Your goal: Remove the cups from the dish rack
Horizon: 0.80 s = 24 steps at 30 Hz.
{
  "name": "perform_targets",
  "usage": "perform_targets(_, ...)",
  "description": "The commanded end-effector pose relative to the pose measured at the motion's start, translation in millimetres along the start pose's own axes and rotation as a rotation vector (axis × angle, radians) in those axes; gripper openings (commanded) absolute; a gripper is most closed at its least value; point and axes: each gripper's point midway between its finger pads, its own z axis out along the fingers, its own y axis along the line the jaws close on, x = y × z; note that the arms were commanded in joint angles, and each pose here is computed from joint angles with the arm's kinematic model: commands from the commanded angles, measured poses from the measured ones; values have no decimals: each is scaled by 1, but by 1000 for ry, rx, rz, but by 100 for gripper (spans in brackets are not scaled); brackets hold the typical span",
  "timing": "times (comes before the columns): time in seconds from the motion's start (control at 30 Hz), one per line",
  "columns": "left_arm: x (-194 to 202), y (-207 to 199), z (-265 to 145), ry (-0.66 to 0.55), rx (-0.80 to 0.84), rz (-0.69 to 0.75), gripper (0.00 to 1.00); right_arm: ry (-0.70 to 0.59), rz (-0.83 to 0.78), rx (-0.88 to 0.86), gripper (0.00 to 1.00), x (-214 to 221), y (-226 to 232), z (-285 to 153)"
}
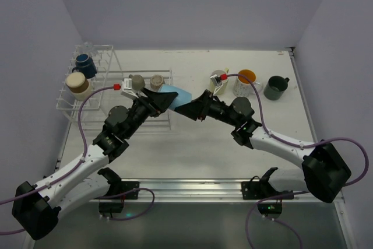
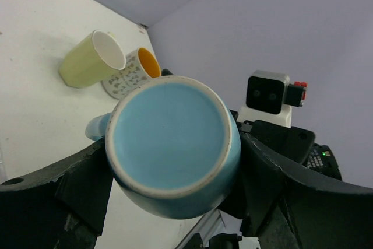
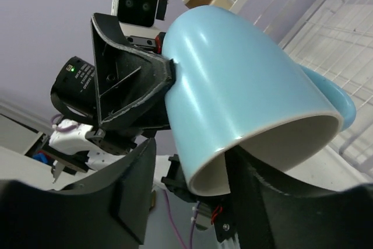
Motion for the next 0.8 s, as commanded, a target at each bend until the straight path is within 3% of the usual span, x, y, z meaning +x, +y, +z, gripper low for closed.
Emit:
perform_targets(0.0,-18,-56,-8,-53,222,-59,22,-105,-52,-96,51,-24,26,7)
perform_targets(0.2,-14,-63,-12,-44,269,-74,22,-127,-64,-158,43,-27,39,7)
perform_targets(0.3,-6,-63,-11,-8,275,-71,26,-128,-72,-168,28,-28,40,9)
perform_targets(0.33,-4,-61,-11,2,273,-53,29,-126,-87,-171,13,-29,43,9)
perform_targets(0.4,-1,-53,-12,12,238,24,51,-115,-87,-116,1,-27,34,9)
perform_targets(0.47,-11,-57,-14,-7,200,82,78,-136,-131,-63,0,-33,30,6)
perform_targets(0.57,-21,-50,-22,-30,128,174,100,-103,-168,7,0,-30,19,3)
perform_targets(0.77,-58,-45,-41,-106,-29,363,100,-29,-266,155,0,-33,8,-3)
